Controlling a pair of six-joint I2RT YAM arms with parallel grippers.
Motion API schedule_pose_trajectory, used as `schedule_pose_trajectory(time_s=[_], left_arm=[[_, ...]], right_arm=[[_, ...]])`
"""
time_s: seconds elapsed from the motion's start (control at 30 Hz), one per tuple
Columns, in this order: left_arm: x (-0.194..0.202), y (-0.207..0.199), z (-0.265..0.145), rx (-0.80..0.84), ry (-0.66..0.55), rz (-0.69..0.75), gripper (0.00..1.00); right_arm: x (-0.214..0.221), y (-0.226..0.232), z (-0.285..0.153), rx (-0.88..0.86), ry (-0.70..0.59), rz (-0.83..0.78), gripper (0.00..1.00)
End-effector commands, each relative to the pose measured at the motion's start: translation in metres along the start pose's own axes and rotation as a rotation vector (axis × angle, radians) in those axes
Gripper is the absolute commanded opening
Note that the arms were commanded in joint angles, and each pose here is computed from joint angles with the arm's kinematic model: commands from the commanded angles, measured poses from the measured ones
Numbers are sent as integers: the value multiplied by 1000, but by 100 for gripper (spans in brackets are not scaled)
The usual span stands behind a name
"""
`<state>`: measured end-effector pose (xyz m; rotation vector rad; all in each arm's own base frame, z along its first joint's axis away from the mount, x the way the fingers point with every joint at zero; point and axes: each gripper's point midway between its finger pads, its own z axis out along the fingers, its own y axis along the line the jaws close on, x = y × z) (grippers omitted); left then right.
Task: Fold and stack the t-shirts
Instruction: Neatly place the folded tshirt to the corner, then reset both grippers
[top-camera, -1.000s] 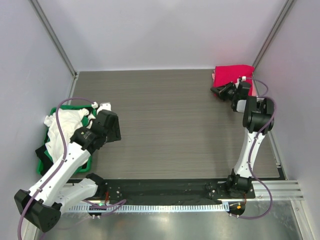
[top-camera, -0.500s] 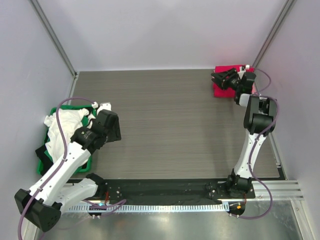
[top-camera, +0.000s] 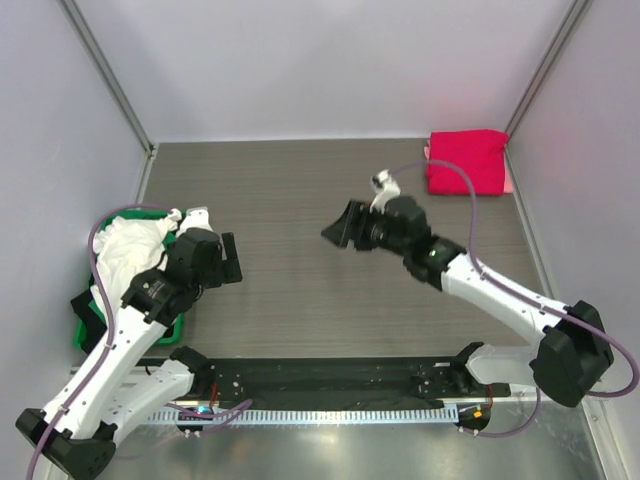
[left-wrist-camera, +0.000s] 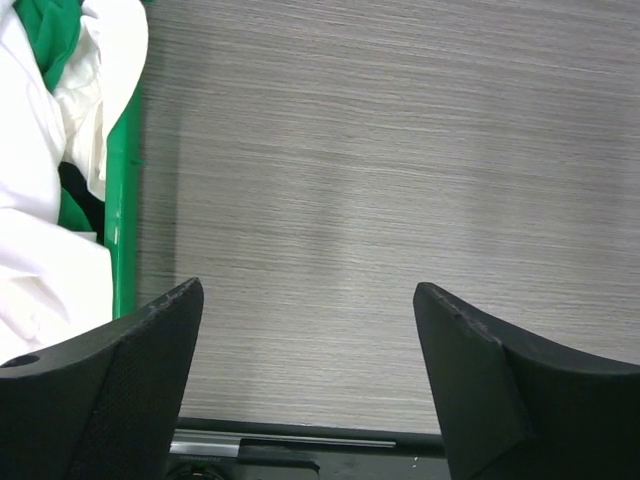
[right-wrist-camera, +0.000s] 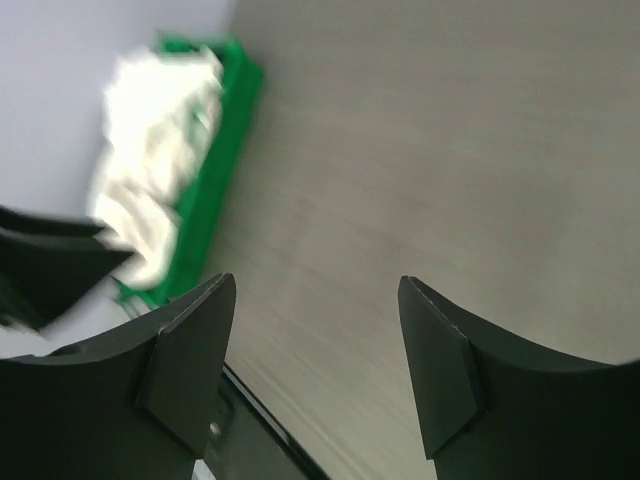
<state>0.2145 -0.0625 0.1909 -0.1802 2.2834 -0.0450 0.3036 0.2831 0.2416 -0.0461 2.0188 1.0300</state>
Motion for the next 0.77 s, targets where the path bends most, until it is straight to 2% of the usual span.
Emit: schedule_pose_trajectory(time_s=[0.0,0.17,0.3,0.6,0.63,0.67,0.73], left_arm=[[-8,-2,-2,17,-45,-23,88],[-7,-4,-1,20,-38,-20,97],[-6,-4,0,17,-29,-17,98],[-8,1,-2,-10,-47,-33,97],[-9,3,-2,-14,-52,-37,96],[-9,3,-2,-16,-52,-37,97],[-10,4,-2,-23,-55,-40,97]], right_arm=[[56,-63,-8,251,-10,-38,73],[93,-83,-22,208,-41,10,75],[92,-69,-22,132,-32,-15,76],[115,-83,-5,194,84,11,75],[117,-81,-3,183,92,7,72],[121,-71,-2,120,120,-2,72],[117,-68,-2,112,100,-6,72]])
